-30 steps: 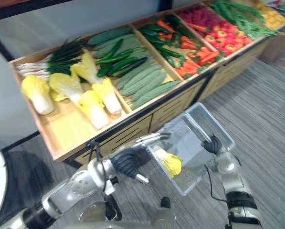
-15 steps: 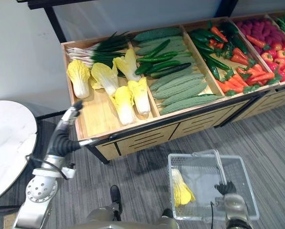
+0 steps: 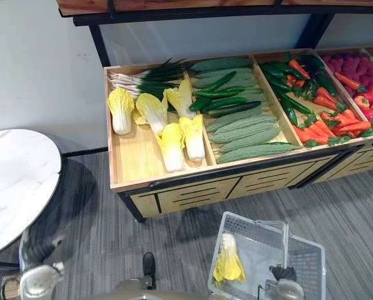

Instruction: Pick vegetable in the basket

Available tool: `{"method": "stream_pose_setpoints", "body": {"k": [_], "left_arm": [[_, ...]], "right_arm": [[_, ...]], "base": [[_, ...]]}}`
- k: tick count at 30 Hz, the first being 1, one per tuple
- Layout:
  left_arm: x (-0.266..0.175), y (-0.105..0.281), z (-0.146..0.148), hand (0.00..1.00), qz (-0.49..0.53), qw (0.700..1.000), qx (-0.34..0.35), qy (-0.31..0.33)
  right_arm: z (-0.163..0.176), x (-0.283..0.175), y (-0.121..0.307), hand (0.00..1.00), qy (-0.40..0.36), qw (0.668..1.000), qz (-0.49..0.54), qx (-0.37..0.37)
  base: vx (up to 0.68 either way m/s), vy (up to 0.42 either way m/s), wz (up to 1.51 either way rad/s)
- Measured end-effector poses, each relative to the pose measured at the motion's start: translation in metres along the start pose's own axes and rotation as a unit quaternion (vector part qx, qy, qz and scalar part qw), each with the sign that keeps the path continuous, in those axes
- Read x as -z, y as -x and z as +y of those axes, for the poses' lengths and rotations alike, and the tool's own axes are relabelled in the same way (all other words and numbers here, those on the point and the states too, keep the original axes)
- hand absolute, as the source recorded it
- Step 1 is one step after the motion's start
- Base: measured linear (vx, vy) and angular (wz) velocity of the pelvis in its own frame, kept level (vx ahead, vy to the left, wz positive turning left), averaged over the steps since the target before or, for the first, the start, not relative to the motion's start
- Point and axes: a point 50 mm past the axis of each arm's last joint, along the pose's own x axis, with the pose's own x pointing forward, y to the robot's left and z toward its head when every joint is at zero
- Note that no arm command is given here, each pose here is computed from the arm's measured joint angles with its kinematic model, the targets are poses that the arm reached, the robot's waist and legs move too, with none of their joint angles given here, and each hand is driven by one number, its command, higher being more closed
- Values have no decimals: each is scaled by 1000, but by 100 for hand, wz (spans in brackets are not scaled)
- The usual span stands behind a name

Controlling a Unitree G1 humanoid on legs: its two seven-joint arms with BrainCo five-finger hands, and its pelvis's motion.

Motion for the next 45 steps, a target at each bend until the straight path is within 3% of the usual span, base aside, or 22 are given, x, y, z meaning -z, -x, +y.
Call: {"method": "stream_pose_setpoints", "body": {"k": [3,11,19,31,40,45], "left_arm": [[33,4,2,0,83,996,-8,10],[63,15,-8,0,155,988,24,9],[70,24,-24,0,163,982,89,-21],[68,28,-38,0,128,972,167,-101],[57,20,-37,0,103,975,167,-102],[61,31,-52,0,122,974,177,-73]], "right_arm": [[6,1,1,100,-4,1000,2,-7],[15,4,1,100,-2,1000,11,-17],[18,6,2,100,-1,1000,17,-15],[27,3,4,100,-70,997,11,-3],[52,-32,3,100,-6,997,-55,-53],[52,-35,0,100,24,997,-52,-56]], "base": [[69,-11,5],[36,-12,3],[30,-7,2],[63,54,-46],[-63,154,-129],[-96,-153,-133]]}}
